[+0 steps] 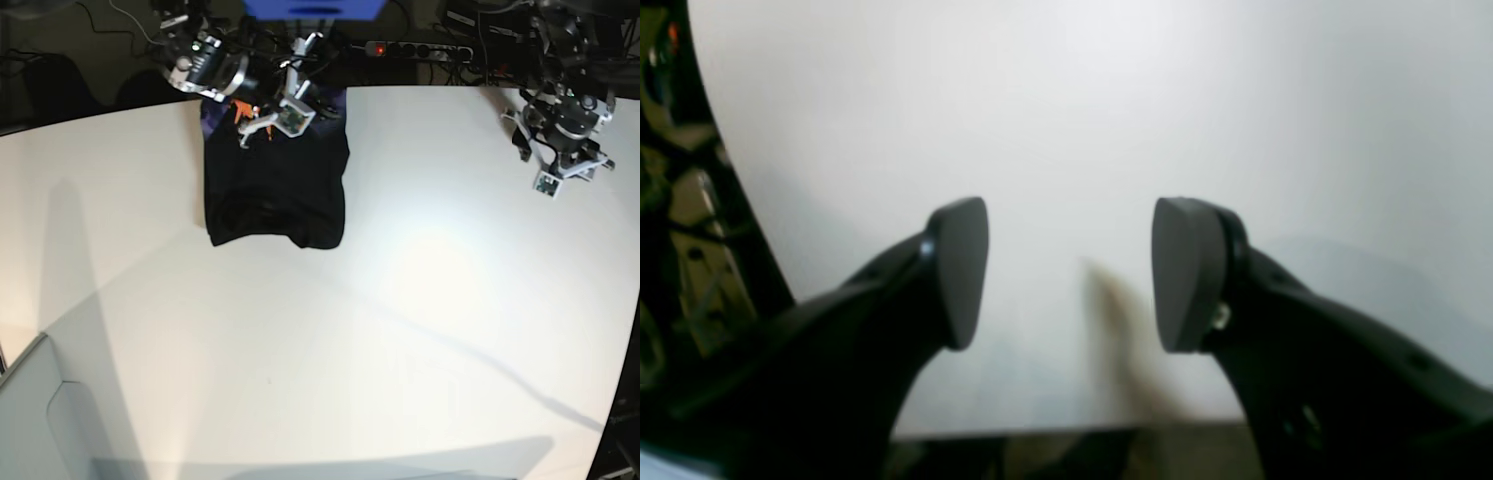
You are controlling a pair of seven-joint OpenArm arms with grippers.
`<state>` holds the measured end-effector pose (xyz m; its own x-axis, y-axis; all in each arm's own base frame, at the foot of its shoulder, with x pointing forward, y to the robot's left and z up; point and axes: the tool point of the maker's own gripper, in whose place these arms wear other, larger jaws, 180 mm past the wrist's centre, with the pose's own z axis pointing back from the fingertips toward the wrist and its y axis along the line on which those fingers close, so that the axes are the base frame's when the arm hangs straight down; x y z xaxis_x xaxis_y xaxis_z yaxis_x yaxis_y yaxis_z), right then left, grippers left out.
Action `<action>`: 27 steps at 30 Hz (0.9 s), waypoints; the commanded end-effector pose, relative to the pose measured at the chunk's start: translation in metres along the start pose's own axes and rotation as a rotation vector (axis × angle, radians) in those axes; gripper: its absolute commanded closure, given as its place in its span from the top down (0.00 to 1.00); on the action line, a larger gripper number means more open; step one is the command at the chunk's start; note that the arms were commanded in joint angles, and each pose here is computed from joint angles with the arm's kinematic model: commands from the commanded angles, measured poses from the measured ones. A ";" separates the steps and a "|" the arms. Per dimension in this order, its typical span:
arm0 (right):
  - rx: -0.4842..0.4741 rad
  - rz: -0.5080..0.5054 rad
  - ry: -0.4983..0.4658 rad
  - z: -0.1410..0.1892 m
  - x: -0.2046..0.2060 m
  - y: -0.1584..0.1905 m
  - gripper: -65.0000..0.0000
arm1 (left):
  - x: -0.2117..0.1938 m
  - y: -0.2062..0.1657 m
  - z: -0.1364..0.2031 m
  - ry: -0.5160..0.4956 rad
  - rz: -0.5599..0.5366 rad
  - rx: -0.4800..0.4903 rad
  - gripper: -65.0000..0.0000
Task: Fold the T-shirt properly
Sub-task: 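Grasp the bundle with the right gripper and straighten it on the table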
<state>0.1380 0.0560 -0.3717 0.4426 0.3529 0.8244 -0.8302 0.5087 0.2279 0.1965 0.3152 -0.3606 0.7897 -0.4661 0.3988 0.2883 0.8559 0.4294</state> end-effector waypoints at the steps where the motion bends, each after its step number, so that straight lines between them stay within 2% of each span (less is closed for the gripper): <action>1: 0.034 0.006 -0.055 -0.005 0.012 0.003 0.00 | 0.005 0.007 0.004 -0.025 0.010 0.023 0.57; 8: 0.049 -0.006 -0.021 -0.013 -0.001 -0.001 0.00 | -0.015 0.008 0.008 0.018 0.032 0.031 0.57; 14: 0.000 0.118 -0.128 0.018 0.049 0.003 0.00 | -0.025 0.003 0.009 0.043 0.025 0.018 0.57; 18: -0.010 0.136 -0.146 0.015 0.059 -0.004 0.00 | -0.025 0.000 0.010 0.041 0.031 0.014 0.57; 27: 0.032 0.006 -0.025 -0.025 0.006 -0.025 0.00 | -0.022 -0.004 0.016 0.031 0.021 0.013 0.57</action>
<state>0.1655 0.0588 -0.3994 0.4588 0.3752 0.8054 -0.8318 0.5001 0.2409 0.1636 0.3165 -0.3670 0.8268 -0.4273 0.3659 0.2682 0.8712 0.4111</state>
